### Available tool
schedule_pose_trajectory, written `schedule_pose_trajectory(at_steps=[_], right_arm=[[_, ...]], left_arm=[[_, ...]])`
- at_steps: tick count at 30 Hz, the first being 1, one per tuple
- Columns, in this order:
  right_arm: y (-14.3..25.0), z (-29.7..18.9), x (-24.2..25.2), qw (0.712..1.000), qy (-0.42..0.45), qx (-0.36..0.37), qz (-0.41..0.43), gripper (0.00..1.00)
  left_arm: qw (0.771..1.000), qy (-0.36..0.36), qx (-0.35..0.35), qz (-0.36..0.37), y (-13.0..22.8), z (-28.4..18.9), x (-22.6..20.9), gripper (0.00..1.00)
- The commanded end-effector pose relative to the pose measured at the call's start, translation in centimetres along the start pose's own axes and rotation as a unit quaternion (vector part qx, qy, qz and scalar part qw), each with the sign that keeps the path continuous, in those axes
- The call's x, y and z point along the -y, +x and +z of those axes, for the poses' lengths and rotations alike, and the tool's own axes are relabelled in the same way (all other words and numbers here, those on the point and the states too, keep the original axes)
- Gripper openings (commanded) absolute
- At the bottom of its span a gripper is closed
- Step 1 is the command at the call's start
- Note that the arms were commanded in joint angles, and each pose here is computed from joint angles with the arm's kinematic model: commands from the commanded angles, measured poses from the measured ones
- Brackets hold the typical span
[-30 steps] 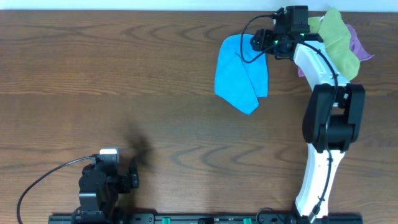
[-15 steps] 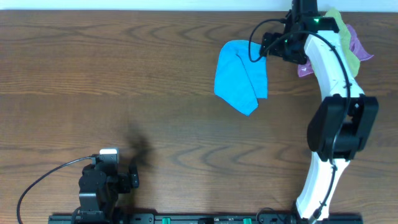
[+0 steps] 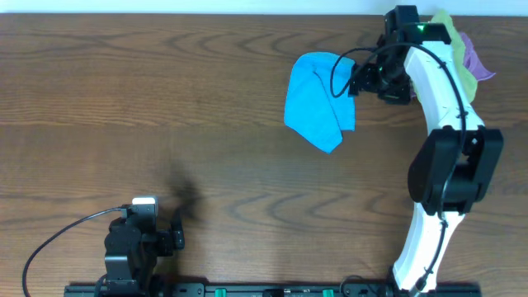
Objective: Fold the cloth
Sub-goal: 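Drag the blue cloth corner down with the right gripper to spread it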
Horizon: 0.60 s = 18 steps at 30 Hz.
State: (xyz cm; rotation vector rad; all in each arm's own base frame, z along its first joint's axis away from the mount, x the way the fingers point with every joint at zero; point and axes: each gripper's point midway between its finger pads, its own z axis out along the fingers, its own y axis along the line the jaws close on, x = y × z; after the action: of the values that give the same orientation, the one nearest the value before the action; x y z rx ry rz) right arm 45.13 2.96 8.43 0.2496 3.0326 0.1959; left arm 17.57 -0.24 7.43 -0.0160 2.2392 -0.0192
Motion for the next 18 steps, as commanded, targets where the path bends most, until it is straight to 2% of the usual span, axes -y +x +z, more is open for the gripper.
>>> schedule_pose_trajectory(at_steps=[1, 8, 18], right_arm=[[1.6, 1.2, -0.5, 0.999, -0.027, -0.024, -0.003, 0.84], [3.7, 5.3, -0.3, 0.998, -0.041, -0.049, 0.005, 0.75], [4.4, 7.8, -1.0, 0.996, -0.074, -0.044, 0.018, 0.63]], left_arm=[[0.999, -0.001, -0.034, 0.008, 2.1, 0.7, 0.0, 0.95], [0.999, -0.001, -0.034, 0.008, 2.1, 0.7, -0.1, 0.95], [0.999, -0.001, -0.034, 0.008, 2.1, 0.7, 0.0, 0.95]])
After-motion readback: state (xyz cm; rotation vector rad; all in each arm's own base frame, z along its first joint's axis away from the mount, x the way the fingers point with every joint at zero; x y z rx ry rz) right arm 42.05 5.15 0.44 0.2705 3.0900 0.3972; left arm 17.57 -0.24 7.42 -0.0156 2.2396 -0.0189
